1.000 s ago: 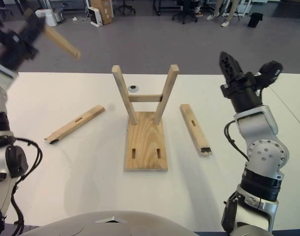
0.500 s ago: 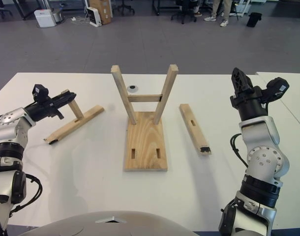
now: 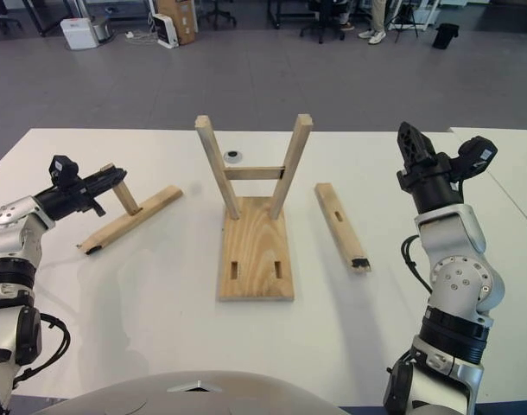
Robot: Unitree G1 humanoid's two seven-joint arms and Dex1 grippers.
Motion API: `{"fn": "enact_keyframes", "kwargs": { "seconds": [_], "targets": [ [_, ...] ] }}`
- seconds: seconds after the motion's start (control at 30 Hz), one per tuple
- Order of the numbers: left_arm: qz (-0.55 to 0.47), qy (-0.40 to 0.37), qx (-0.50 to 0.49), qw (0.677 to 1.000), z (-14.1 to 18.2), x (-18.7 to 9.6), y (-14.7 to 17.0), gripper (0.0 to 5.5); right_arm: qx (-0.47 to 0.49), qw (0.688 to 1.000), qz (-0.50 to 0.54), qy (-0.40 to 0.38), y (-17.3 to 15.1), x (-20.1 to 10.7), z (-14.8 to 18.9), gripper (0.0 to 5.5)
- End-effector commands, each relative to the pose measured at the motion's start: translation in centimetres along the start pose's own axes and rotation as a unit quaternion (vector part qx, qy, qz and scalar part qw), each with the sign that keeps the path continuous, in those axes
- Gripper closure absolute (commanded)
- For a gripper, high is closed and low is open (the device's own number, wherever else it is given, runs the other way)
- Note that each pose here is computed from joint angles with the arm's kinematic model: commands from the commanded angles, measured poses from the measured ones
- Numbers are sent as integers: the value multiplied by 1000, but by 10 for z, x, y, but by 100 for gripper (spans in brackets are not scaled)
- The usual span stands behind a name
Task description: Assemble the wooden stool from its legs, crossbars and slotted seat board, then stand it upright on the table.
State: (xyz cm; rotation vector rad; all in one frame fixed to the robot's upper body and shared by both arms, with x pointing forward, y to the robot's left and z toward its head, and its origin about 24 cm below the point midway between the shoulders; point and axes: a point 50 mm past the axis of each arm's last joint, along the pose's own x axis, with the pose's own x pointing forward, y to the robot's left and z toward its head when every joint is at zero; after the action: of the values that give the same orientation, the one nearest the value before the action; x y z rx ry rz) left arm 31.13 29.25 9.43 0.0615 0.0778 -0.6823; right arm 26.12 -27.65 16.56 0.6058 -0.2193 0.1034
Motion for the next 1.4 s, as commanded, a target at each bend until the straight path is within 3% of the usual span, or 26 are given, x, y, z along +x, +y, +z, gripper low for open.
{"fn": "enact_keyframes", "kwargs": {
  "seconds": [0.03,0.3,0.47,0.53,0.83,1.13,1.4],
  "targets": [
    [-16,17,-14,1000,-14,11,-12,510,3,1000,4,2,2,4,-1,389],
    [-7,45,-15,999,-25,10,-14,510,5,1000,2,3,2,2,-3,389],
    [-3,231,-30,972,-83,-12,-24,510,6,1000,2,7,2,3,-5,389],
    [7,262,-59,963,-96,-17,-28,510,7,1000,2,8,3,3,-6,389],
    [99,240,-172,950,-116,-25,-36,510,6,1000,-3,8,3,0,-9,389],
    [86,305,-121,941,-143,-30,-93,510,9,1000,-10,10,3,-5,-13,389],
    [104,315,-159,930,-145,-36,-82,510,13,1000,-8,10,4,-3,-15,389]
  ]
}}
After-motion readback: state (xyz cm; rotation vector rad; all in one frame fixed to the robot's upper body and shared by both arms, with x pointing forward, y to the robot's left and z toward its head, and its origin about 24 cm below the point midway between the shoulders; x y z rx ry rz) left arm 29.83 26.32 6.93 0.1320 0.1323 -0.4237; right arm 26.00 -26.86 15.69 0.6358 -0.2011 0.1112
